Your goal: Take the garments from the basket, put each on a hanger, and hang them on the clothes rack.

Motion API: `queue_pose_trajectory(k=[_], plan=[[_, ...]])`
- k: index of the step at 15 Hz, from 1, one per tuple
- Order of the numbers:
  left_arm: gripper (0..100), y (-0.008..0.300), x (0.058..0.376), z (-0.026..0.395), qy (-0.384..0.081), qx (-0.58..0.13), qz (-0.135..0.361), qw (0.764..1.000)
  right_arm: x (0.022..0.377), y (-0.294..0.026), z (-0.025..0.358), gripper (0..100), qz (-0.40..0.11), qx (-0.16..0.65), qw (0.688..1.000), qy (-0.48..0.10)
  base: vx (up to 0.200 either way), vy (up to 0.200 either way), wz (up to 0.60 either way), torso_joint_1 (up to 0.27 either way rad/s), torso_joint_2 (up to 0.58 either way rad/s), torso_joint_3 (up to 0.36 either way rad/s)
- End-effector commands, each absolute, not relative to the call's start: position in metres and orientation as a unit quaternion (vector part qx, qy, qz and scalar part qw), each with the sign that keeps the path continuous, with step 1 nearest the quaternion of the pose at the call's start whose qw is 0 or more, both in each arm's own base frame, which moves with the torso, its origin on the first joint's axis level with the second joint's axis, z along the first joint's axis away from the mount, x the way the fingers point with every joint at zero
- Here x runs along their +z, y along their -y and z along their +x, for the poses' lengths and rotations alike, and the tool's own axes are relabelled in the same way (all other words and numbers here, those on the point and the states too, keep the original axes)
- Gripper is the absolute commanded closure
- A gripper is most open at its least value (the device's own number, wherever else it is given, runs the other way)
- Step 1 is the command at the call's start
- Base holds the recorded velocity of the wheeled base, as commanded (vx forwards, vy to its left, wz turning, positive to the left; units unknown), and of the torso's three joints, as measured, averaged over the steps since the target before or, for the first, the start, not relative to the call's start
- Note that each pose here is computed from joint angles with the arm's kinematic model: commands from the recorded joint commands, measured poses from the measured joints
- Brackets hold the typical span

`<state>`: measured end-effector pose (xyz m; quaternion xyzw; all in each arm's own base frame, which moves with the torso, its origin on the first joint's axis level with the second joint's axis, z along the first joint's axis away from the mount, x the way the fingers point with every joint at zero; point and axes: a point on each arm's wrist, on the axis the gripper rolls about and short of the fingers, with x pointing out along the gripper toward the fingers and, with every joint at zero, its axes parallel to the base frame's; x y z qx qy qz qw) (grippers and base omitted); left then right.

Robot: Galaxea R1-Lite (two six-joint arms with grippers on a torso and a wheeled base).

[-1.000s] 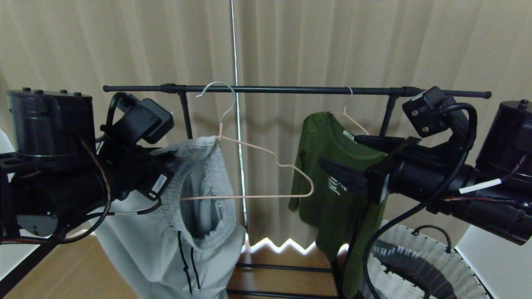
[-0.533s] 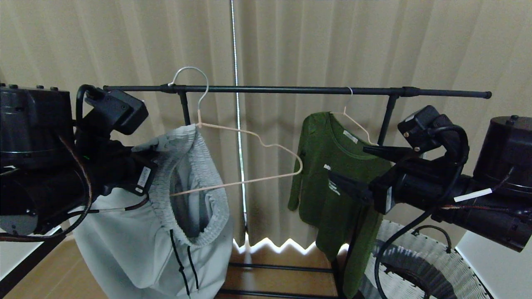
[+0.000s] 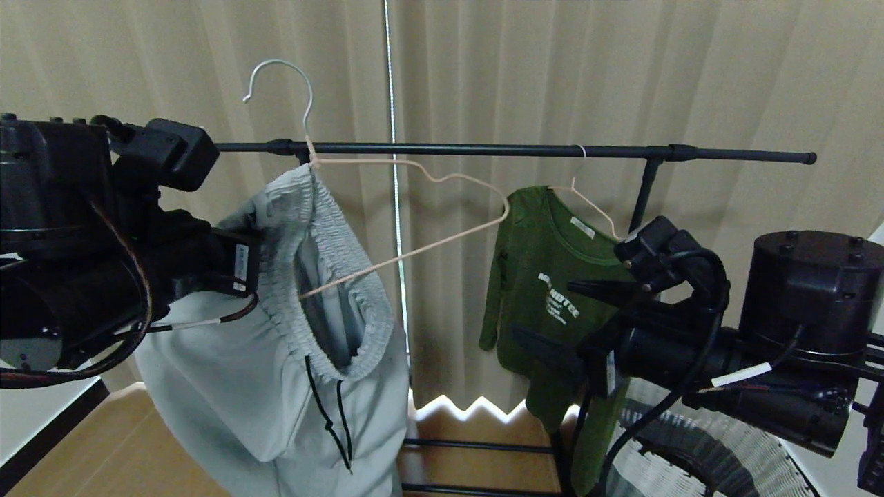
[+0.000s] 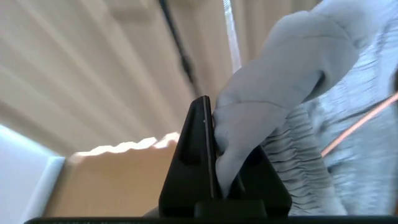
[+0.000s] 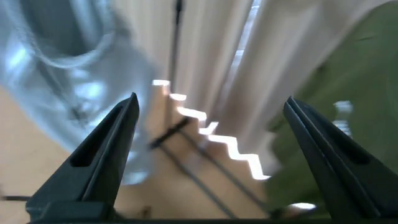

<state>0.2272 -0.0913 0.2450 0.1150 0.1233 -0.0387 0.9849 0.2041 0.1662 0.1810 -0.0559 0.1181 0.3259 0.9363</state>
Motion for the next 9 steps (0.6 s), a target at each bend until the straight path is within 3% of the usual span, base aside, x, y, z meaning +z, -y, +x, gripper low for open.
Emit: queue_pose_trajectory(k=[1, 9], plan=[[100, 0.113, 0.248, 0.232, -0.121, -0.067, 0.076, 0.987, 0.177, -0.185, 0.201, 0, -0.043, 0.351, 0.926, -0.130, 0.000, 0.000, 0.00, 0.000, 0.00, 0.000], [100, 0.145, 0.262, 0.215, -0.086, -0.141, 0.046, 0.985, 0.167, -0.231, 0.223, 0, -0.030, 0.357, 0.927, -0.111, 0.000, 0.000, 0.00, 0.000, 0.00, 0.000]])
